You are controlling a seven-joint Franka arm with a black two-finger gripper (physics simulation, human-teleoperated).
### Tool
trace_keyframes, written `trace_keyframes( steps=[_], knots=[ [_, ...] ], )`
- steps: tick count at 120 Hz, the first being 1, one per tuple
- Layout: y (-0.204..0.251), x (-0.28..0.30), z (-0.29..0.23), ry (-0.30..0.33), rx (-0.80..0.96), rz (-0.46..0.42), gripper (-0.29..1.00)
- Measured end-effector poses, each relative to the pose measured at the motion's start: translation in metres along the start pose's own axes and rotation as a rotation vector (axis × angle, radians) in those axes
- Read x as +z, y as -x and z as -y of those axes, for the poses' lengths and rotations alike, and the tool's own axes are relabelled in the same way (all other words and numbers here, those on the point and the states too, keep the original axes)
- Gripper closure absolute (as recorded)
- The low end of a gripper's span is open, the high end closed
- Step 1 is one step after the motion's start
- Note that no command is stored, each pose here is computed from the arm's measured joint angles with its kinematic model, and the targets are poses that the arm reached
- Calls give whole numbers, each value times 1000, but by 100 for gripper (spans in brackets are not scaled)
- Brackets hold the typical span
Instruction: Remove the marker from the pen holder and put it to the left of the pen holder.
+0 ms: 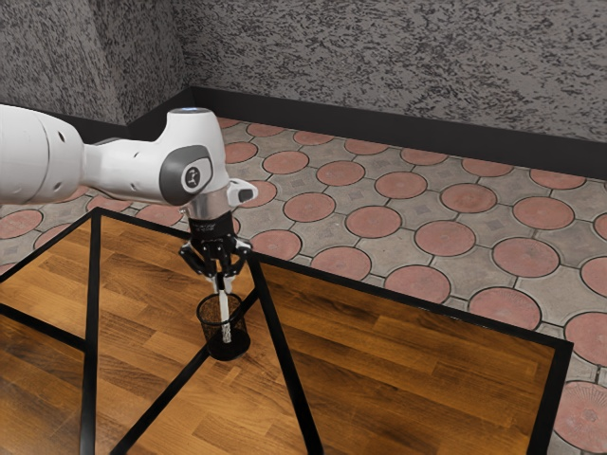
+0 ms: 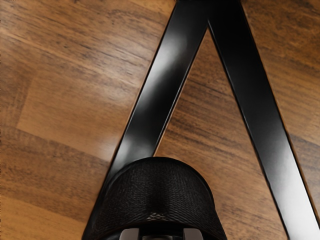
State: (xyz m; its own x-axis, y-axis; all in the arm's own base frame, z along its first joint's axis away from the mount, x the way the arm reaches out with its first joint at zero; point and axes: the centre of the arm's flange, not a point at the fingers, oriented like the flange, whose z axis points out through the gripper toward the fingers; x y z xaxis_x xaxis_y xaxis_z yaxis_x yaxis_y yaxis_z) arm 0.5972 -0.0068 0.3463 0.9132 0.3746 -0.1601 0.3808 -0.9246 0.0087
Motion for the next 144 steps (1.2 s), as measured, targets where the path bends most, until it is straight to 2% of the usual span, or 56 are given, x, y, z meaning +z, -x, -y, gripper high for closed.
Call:
trace_keyframes(
  steps=[18,32,64,71,72,80,89,98,116,125,136,144],
  knots=[
    [2,-7,0,1,-5,-14,73],
    [33,-17,17,8,-15,-3,75],
    [69,-112,31,36,17,-167,76],
    [65,-117,50,31,-15,-165,77],
    [64,-117,55,30,-24,-163,80],
    [52,-111,103,9,-113,-129,78],
    [50,-88,147,-23,-195,-54,77],
    [61,-78,156,-51,-215,49,77],
    [82,-14,133,-182,-176,401,76],
    [78,13,132,-239,-181,557,76],
    [67,31,150,-256,-209,694,74],
    [67,32,149,-242,-199,735,59]
  ],
)
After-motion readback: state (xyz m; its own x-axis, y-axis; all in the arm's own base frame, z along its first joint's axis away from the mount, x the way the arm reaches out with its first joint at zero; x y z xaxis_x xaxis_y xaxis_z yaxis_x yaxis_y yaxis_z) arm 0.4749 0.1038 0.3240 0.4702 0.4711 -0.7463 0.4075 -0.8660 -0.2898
